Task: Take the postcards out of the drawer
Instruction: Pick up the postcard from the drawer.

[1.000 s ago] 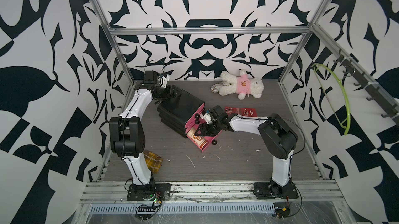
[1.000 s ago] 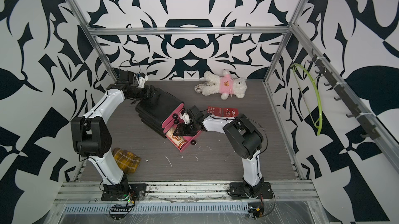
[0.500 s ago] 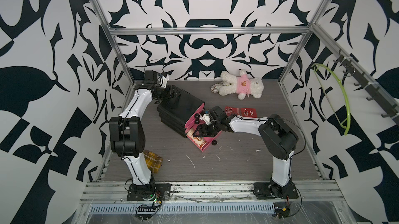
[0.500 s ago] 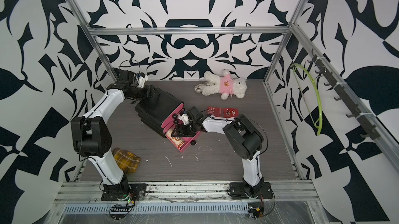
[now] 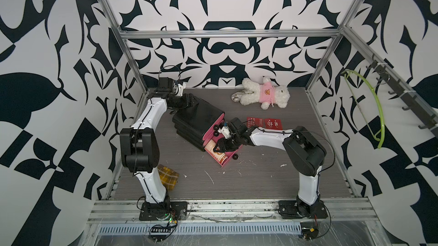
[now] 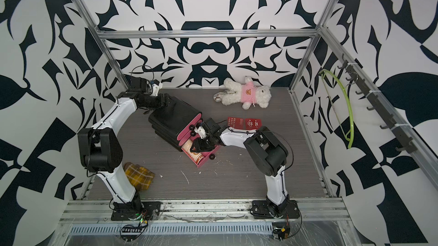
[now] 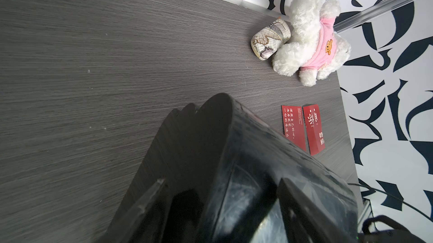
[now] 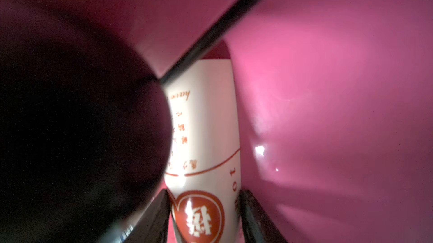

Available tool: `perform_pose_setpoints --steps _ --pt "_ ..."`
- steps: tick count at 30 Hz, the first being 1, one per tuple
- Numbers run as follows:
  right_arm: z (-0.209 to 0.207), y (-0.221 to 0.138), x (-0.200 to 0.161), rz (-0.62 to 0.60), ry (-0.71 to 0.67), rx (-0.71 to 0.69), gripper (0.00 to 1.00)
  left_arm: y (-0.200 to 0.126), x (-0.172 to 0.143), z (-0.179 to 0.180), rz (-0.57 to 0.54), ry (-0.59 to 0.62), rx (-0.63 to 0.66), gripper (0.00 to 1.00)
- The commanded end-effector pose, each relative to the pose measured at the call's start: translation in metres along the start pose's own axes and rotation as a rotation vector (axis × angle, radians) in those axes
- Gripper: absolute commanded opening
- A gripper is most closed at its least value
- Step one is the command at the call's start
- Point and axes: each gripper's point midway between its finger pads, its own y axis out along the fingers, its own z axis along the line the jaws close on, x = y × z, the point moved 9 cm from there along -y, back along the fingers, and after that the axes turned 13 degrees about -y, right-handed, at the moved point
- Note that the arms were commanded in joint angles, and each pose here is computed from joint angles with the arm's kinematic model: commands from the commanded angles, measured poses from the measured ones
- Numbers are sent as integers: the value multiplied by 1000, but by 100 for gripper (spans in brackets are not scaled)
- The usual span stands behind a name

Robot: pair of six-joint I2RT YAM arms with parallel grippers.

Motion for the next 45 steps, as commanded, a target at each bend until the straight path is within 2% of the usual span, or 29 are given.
perform_pose_setpoints --steps 1,12,24,31,45 --pt "20 17 1 26 -63 79 45 26 -37 20 208 -120 82 77" --pt "16 -15 19 -13 85 109 43 26 -37 19 207 -119 82 77" --pt "-1 -42 21 -21 198 100 41 24 -37 19 205 -116 86 77" --pt "2 -56 13 -16 209 104 41 23 -37 18 201 -111 88 77" --pt "4 -90 -14 5 210 16 40 22 -37 15 199 -112 78 78"
